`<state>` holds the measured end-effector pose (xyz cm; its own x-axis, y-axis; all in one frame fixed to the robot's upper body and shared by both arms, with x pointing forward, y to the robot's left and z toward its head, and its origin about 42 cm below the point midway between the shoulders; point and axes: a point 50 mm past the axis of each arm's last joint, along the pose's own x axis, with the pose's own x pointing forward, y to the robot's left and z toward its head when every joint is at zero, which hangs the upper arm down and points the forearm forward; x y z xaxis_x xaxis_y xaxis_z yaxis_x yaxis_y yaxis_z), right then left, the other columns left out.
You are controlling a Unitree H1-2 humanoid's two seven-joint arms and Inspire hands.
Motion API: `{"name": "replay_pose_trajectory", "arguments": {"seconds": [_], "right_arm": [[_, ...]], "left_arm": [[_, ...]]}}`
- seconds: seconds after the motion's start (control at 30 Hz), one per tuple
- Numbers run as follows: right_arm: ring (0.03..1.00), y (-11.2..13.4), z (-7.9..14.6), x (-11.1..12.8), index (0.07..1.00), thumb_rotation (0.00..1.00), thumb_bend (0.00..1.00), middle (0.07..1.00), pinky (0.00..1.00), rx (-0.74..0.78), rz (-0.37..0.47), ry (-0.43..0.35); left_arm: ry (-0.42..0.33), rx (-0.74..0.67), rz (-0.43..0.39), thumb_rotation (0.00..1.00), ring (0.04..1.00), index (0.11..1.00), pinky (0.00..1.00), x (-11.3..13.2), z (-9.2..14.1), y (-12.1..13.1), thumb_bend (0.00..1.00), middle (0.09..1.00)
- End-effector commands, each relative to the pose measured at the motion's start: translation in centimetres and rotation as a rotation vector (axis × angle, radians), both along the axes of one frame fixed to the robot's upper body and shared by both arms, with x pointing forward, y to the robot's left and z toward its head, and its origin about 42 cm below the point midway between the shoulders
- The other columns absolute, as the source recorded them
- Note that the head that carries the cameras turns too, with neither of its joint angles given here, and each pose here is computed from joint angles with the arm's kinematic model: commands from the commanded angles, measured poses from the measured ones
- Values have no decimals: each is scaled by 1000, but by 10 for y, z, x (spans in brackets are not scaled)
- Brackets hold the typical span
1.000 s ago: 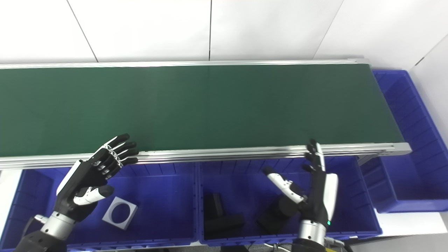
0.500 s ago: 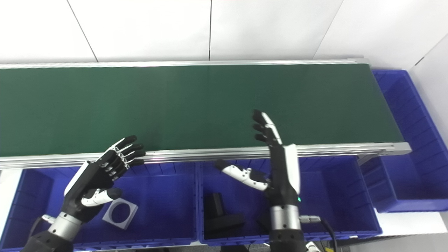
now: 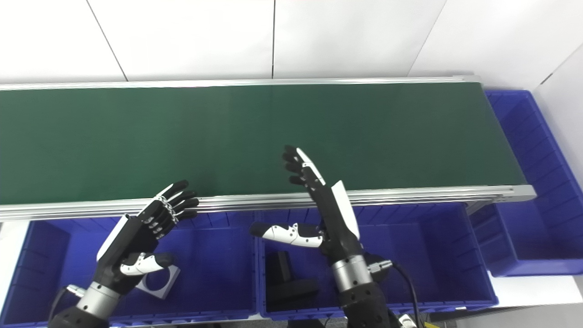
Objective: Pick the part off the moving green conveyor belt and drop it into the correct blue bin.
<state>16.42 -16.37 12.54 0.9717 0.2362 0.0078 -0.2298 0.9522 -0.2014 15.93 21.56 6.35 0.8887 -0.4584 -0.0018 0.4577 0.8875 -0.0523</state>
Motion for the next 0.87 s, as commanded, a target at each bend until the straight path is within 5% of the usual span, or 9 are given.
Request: {"name": "replay_pose_trajectory", "arguments": {"seconds": [0.0, 0.33, 0.83], "right_arm": [[867, 3, 1, -1, 932, 346, 877, 891, 800, 61, 30, -22], [883, -13, -28, -15, 958, 322, 851, 919, 804, 167, 70, 100], [894, -21, -30, -15, 964, 368, 846, 927, 830, 157, 118, 95]], "left_arm": [[-65, -11, 2, 455, 874, 917, 822, 0, 11, -3, 923, 887], [-64, 8, -3, 454, 891, 918, 839, -2, 12, -11, 922, 904], [-67, 9, 23, 463, 896, 930, 849, -2, 14, -14, 930, 911]]}}
